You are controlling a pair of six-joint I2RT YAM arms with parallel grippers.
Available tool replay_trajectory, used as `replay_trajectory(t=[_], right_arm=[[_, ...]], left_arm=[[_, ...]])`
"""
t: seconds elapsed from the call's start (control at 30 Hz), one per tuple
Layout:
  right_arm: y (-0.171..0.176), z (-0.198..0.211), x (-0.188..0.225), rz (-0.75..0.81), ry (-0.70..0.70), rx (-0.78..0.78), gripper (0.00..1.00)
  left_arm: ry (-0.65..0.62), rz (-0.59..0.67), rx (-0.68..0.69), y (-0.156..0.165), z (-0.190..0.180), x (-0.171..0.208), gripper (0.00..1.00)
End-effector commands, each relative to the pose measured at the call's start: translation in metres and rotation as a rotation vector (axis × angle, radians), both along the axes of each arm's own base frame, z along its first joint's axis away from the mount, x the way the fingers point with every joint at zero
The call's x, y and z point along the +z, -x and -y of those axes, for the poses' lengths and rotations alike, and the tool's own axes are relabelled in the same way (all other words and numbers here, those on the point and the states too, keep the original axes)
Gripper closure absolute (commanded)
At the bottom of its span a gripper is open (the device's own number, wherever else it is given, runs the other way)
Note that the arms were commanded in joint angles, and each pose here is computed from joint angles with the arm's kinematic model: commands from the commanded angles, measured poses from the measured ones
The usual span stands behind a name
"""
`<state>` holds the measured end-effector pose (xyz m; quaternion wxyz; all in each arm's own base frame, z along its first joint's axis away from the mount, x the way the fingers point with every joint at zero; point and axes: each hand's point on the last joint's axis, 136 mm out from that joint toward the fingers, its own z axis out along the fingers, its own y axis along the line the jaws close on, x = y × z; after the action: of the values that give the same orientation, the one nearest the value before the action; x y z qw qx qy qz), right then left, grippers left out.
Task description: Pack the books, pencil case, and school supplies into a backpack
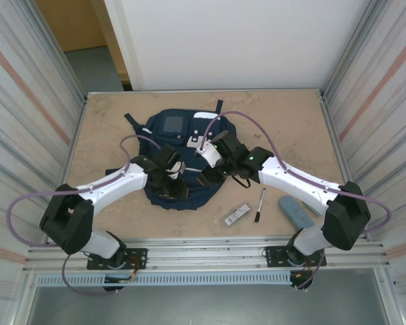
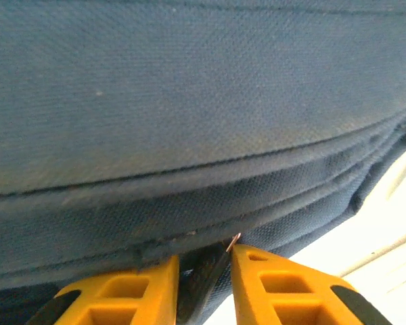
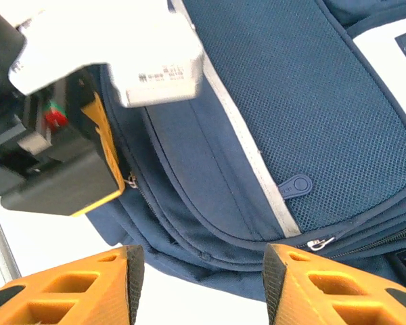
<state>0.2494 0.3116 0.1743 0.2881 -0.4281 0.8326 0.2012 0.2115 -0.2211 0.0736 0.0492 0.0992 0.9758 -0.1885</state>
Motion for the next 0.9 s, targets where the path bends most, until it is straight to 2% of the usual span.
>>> replay_trajectory(t=[0.0, 0.23, 0.4, 0.47, 0.63, 0.77, 0.87], right_arm=[[-0.001, 0.005, 0.009, 0.043, -0.021, -0.005, 0.5], [-0.002, 0.009, 0.007, 0.047, -0.027, -0.015, 0.5], [-0.005, 0.009, 0.009, 0.068, -0.044, -0.011, 0.48], [-0.001, 0.005, 0.011, 0.092, -0.062, 0.043, 0.47], [-0.003, -0.001, 0.02, 0.212, -0.089, 0.132, 0.45], [0.025, -0.014, 0.02, 0.273, -0.143, 0.424, 0.44], [0.024, -0.021, 0.012, 0.344, -0.111, 0.468, 0.44]], left_arm=[[-0.085, 0.003, -0.007, 0.001, -0.008, -0.003, 0.79], [-0.104, 0.004, -0.007, 0.003, -0.008, -0.006, 0.78], [-0.092, -0.003, 0.013, 0.007, -0.006, -0.007, 0.95], [-0.077, 0.028, 0.033, 0.005, -0.008, 0.004, 1.0], [0.049, 0.104, 0.055, 0.004, -0.004, 0.043, 1.0], [0.192, 0.118, 0.064, 0.003, 0.004, 0.066, 1.0], [0.219, 0.139, 0.061, 0.003, 0.005, 0.074, 1.0]])
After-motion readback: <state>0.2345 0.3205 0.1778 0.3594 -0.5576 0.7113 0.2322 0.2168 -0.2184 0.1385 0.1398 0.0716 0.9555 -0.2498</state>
